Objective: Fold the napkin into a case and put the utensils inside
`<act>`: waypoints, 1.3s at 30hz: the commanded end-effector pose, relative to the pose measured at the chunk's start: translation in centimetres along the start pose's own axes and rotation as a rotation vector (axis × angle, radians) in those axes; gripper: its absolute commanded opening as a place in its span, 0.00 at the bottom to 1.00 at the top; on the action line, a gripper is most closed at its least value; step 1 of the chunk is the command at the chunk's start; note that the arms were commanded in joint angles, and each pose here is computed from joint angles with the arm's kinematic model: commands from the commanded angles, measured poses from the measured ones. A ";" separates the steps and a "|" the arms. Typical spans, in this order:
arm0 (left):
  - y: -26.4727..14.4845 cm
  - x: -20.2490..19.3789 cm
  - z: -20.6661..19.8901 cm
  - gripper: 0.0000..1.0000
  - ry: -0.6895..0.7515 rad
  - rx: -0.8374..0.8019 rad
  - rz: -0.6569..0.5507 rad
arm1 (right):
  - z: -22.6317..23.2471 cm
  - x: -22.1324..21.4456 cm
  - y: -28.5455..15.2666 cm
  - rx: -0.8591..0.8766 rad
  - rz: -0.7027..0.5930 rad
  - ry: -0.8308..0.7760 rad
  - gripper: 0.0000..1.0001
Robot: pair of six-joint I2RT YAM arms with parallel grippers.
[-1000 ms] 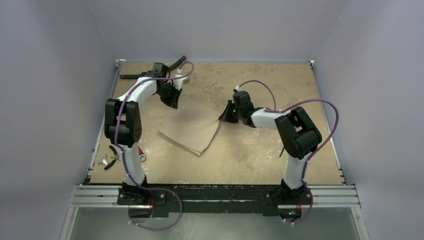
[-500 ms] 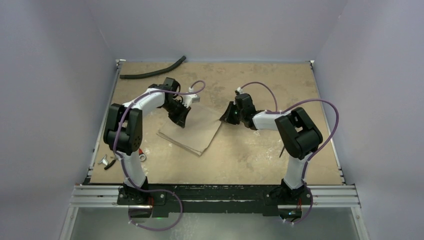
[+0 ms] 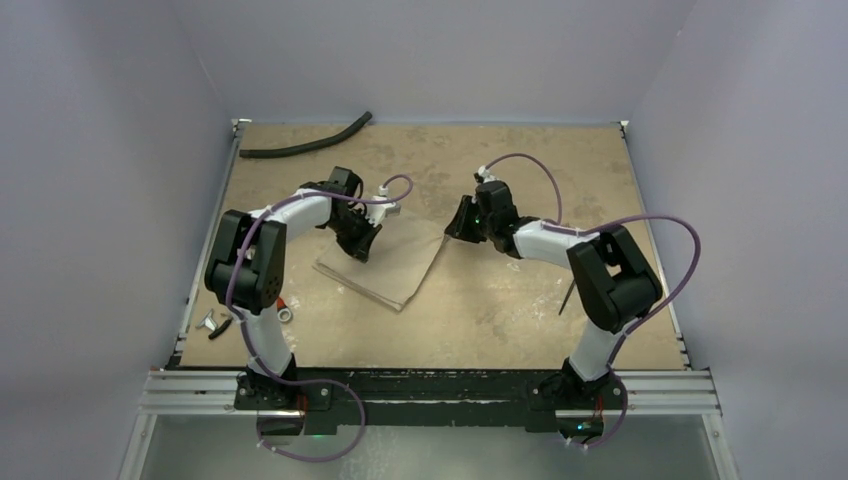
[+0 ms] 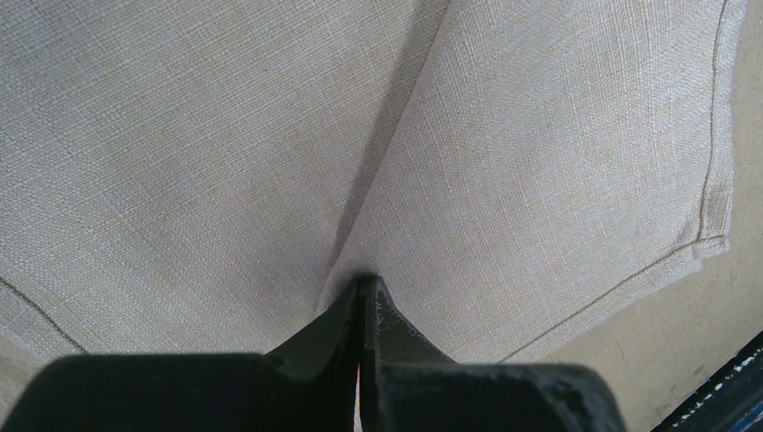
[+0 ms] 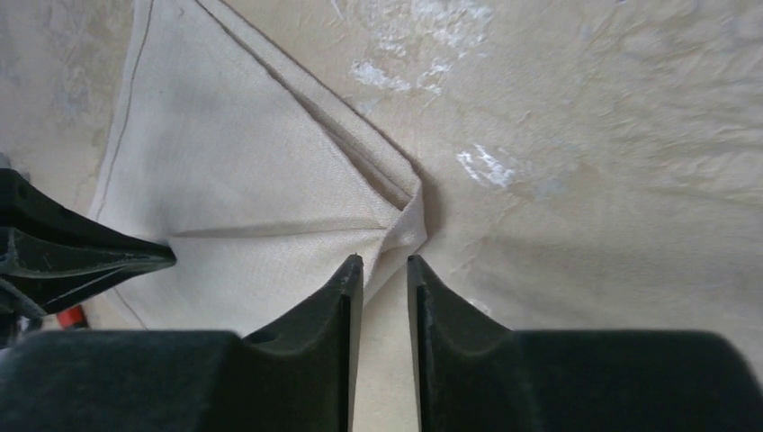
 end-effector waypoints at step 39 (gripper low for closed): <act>-1.0 1.2 0.4 0.00 0.001 0.061 -0.045 | 0.2 -2.0 1.0 0.059 -0.011 -0.060 0.00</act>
Point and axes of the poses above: each gripper's point midway between its finger pads, its own y axis out along the fingers, its own z axis along the line the jaws close on, x = y × z, the point moved 8 cm from there along -y, back along the fingers, and after that the axes turned 8 degrees about -y, right-handed, at the moved point
